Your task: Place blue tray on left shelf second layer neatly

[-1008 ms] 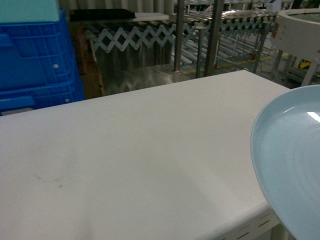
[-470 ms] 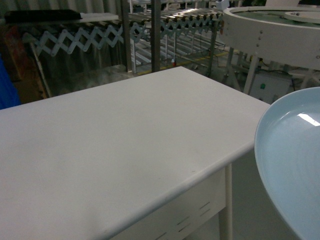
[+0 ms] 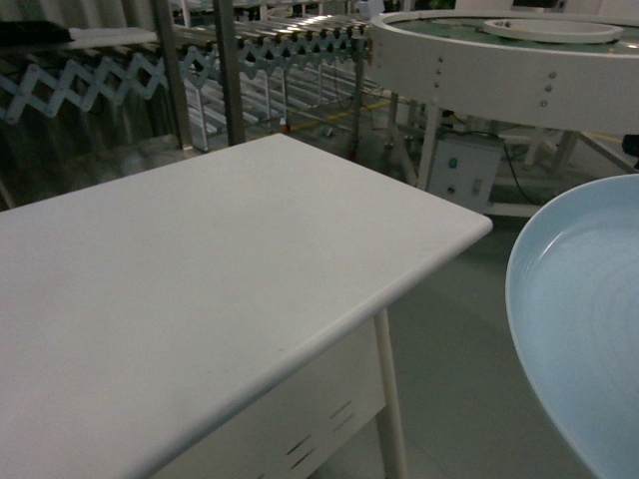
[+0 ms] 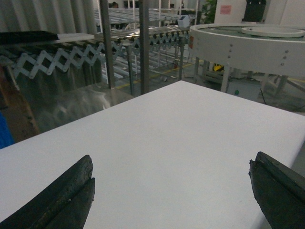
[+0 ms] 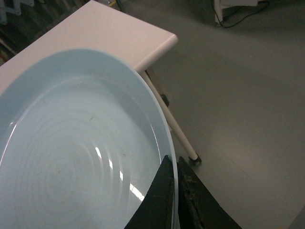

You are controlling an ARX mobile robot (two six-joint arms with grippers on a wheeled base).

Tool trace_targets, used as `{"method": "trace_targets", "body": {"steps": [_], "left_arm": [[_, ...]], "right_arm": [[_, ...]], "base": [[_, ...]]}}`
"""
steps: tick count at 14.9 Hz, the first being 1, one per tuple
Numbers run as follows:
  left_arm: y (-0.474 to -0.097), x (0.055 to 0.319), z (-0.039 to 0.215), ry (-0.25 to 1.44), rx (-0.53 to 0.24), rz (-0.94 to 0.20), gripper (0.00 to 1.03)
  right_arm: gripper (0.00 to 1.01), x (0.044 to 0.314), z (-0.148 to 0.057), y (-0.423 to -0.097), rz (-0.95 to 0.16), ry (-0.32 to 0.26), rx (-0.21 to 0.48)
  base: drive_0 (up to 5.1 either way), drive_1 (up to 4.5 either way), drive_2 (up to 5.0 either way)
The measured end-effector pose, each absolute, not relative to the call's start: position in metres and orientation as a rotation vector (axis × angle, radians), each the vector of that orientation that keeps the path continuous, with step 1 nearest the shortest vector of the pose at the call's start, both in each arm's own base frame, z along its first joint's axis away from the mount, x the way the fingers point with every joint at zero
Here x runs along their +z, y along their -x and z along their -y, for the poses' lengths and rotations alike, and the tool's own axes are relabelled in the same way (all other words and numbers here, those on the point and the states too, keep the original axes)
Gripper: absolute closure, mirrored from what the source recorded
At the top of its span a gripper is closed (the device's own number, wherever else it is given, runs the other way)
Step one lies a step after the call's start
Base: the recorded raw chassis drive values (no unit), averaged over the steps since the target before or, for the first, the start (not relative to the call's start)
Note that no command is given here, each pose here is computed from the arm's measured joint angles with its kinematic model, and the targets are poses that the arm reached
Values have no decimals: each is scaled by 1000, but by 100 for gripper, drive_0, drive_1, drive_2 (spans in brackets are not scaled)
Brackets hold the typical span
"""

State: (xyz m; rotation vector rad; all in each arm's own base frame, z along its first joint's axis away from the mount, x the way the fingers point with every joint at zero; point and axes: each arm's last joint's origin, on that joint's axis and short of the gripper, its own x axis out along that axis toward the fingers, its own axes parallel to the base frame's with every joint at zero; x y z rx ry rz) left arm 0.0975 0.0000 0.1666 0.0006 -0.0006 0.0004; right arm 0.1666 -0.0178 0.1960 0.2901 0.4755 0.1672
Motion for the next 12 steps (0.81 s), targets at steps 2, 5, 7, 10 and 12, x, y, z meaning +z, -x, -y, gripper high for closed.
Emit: {"method": "trace_targets", "body": {"steps": [2, 5, 7, 10, 12], "left_arm": [[-98, 167, 0, -1, 0, 1, 5], [-98, 167, 0, -1, 0, 3, 5], [-98, 166, 0, -1, -1, -1, 5], [-98, 167, 0, -1, 1, 0, 5], [-98, 167, 0, -1, 0, 1, 5]], "right_arm": [[99, 196, 18, -167, -474, -290, 167], [99, 196, 18, -167, -475, -290, 167], [99, 196, 18, -167, -475, -290, 167], [99, 196, 18, -167, -474, -289, 167], [99, 196, 18, -167, -473, -289, 167]], "base": [[164, -112, -577], [181, -94, -556], [116, 12, -621], [109, 5, -639], [133, 11, -613]]}}
